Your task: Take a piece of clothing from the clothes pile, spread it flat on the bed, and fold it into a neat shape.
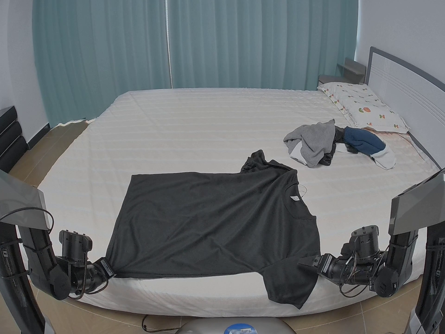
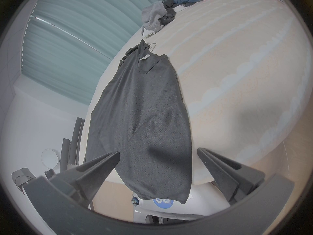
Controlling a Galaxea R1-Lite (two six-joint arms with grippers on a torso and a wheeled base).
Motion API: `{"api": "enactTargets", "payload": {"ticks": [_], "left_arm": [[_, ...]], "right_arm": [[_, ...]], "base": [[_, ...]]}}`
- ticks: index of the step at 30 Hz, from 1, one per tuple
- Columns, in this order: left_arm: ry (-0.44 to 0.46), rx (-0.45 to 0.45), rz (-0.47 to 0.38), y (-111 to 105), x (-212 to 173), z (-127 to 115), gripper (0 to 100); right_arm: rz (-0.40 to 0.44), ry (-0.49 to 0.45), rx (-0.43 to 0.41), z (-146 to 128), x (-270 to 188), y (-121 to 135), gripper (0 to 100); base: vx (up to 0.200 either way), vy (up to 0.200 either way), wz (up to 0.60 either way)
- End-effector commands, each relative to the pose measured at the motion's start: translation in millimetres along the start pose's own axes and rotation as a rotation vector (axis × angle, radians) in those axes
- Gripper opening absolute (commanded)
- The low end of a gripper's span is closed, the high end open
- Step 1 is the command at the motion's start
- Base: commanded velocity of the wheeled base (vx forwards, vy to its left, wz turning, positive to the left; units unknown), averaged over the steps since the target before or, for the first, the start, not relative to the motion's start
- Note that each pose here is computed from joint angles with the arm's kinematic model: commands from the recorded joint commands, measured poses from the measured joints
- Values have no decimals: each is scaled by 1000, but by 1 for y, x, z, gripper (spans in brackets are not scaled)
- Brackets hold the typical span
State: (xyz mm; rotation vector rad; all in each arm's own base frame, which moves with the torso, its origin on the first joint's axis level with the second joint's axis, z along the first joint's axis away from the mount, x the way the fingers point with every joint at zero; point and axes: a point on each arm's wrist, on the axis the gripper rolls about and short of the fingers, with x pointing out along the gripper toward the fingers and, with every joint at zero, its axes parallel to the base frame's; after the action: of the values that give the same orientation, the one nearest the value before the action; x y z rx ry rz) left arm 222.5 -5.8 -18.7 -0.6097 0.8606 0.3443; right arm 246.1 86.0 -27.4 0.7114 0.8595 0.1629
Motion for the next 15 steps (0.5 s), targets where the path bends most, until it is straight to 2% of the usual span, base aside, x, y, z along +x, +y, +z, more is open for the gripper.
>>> {"api": "enactTargets", "payload": {"ticks": [1,2,11,15], "left_arm": [[-2,-1,-1,0,0,0,0],[-2,-2,-3,0,0,1,0],[0,-3,-1,0,0,0,0],[-2,-6,2,1,0,1,0]], "right_arm": [[-16,17,3,-3,6,-5,100],[-17,18,3,-3,7,-6,0],[-13,-9,6,-1,-9,-5,0],[-37,-5,-8,-2,-17,-11,0]], "base": [[0,0,0],[0,0,0],[0,0,0],[0,0,0]]}}
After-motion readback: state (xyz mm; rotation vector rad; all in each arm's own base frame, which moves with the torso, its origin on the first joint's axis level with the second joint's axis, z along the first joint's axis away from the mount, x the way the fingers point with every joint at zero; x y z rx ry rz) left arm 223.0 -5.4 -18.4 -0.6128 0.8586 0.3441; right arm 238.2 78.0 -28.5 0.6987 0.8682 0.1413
